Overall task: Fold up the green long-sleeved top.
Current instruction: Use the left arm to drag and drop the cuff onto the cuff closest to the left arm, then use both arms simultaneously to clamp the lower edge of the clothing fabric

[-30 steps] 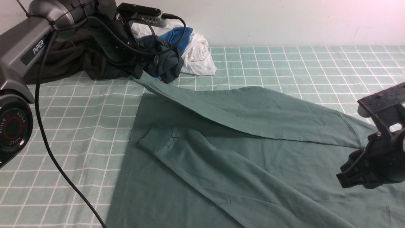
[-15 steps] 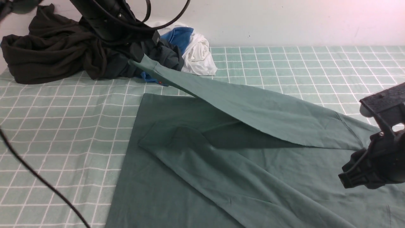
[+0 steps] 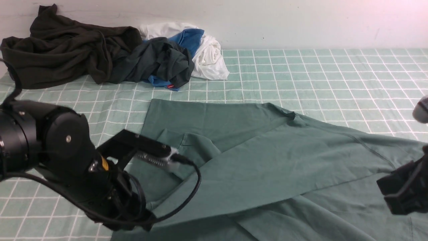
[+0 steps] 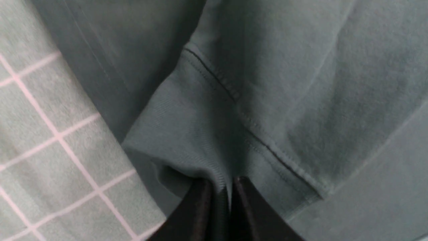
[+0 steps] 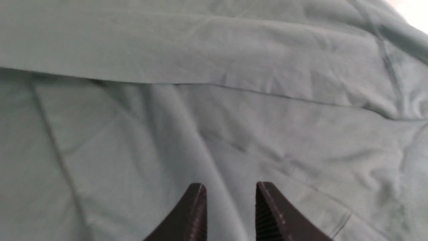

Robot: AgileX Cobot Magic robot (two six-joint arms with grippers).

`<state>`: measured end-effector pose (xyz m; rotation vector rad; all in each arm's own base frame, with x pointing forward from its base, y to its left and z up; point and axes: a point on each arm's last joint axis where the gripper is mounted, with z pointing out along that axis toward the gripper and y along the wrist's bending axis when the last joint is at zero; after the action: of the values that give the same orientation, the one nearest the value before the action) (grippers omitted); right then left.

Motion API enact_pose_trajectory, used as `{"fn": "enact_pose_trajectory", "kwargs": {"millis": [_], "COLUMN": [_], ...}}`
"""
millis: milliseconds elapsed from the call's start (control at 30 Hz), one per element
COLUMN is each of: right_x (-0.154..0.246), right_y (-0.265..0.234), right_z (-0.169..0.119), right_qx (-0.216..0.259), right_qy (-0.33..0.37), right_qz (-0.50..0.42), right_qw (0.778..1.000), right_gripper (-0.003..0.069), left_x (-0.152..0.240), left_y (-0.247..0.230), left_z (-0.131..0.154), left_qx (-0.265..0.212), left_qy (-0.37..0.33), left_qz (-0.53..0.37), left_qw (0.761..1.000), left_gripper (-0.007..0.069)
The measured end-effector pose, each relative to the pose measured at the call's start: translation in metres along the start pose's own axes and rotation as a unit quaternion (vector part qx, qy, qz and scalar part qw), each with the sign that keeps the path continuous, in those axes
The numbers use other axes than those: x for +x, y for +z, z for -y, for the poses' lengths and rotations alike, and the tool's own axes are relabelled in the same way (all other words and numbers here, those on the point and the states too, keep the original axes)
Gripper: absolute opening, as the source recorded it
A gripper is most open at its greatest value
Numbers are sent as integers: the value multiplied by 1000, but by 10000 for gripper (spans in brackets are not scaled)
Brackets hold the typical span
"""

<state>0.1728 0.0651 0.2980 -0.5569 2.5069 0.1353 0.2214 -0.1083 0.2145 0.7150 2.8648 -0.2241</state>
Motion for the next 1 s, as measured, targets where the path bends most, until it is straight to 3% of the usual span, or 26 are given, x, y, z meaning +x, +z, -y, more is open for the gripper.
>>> {"fn": "enact_pose_trajectory", "kwargs": {"millis": [100,133,167,267,367,433,500,667,867,1000], "right_x": [6,12,13,24,25,25,25,26,26,26], "right_y": [0,-1,-1,-5,-6,-6,-6,-7,-7,-7], "right_z": [-14,-21,-23,-37,-41,-42,-42,-43,-43,-43], "right_qx": [-34,-50,-54,-80,-86,-88,-88,-89,-90,-90], "right_qy": [-40,-58,-64,-105,-117,-121,-122,-121,-121,-121], "right_qz": [-37,-65,-70,-124,-128,-128,-129,-127,-127,-127], "right_qw": [998,995,994,983,981,980,980,980,980,980], "right_gripper": [229,242,243,257,259,259,259,260,260,260], "left_x": [3,5,5,15,23,31,54,83,84,80], "left_y": [1,0,0,-3,0,5,20,47,54,54], "left_z": [0,0,0,10,27,38,57,66,63,60], "left_qx": [-1,1,1,23,36,39,37,14,-19,-48], "left_qy": [28,41,42,82,135,179,286,419,432,404], "left_qz": [-10,-19,-21,-76,-116,-133,-165,-154,-110,-97], "left_qw": [1000,999,999,993,983,974,943,895,895,908], "left_gripper": [191,262,273,436,480,489,494,494,480,405]}}
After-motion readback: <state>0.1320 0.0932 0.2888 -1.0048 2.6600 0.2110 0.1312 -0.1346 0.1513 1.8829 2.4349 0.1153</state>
